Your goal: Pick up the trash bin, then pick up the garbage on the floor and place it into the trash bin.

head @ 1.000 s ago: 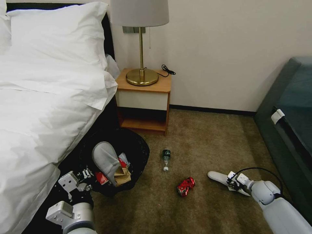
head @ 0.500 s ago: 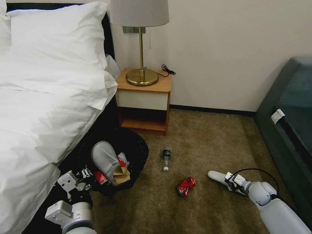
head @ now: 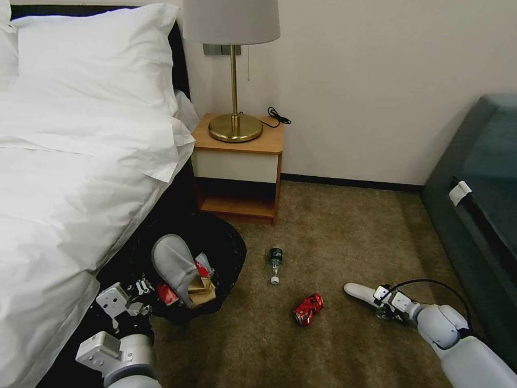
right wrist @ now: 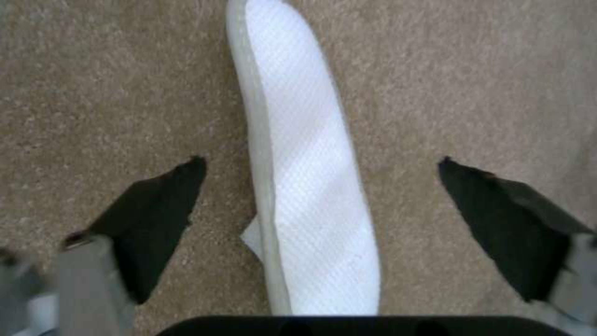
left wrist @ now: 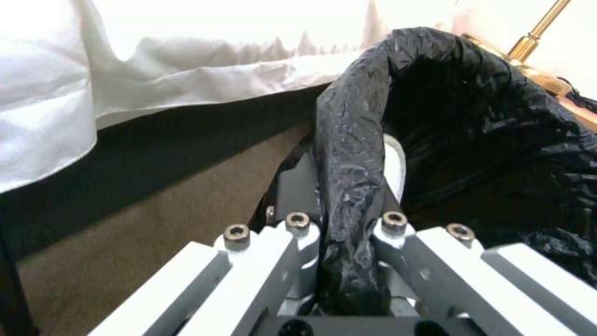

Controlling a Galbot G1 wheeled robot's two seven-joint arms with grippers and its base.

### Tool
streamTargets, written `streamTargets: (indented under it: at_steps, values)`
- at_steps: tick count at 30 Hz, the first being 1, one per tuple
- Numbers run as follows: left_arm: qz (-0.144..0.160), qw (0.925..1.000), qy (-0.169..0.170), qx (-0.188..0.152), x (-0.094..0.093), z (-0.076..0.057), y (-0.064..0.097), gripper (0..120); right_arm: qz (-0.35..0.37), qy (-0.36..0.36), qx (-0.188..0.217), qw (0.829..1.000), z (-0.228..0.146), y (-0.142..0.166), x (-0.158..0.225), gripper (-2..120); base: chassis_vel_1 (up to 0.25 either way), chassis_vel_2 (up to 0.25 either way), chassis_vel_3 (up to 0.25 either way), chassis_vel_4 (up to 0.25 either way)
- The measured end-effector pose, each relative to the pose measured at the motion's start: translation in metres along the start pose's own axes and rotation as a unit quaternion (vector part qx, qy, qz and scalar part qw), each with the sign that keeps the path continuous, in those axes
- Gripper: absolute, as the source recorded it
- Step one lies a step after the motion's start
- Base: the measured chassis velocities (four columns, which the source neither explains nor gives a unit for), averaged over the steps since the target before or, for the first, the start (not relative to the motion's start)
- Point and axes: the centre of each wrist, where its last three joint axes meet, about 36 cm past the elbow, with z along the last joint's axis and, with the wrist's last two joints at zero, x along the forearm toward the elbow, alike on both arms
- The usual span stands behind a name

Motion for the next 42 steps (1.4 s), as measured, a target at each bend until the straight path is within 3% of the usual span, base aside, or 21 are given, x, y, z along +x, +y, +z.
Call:
streamTargets:
  at_steps: [8,9,18,33,42]
  values:
    - [-0.001,1.0000,0.000,0.000,-0.001,0.000,0.000,4,-0.010,0.010,-0.011,1.000,-0.002,0.009,-0.021,95,0.000,0.000,0.000,0.000]
    - [-0.001,1.0000,0.000,0.000,-0.001,0.000,0.000,4,-0.012,0.010,-0.015,1.000,-0.005,0.011,-0.026,88,0.000,0.000,0.000,0.000]
    - [-0.002,1.0000,0.000,0.000,-0.001,0.001,0.001,4,-0.028,0.025,-0.018,0.999,-0.007,0.024,-0.047,59,0.000,0.000,0.000,0.000]
    - [0.001,1.0000,0.004,0.002,-0.001,0.003,-0.002,4,-0.002,0.044,-0.006,0.999,0.017,-0.001,-0.030,2,0.000,0.000,0.000,0.000]
    - [0.001,1.0000,0.003,0.000,0.001,0.001,-0.001,4,0.042,0.007,0.003,0.999,0.014,-0.011,-0.007,0,0.000,0.000,0.000,0.000]
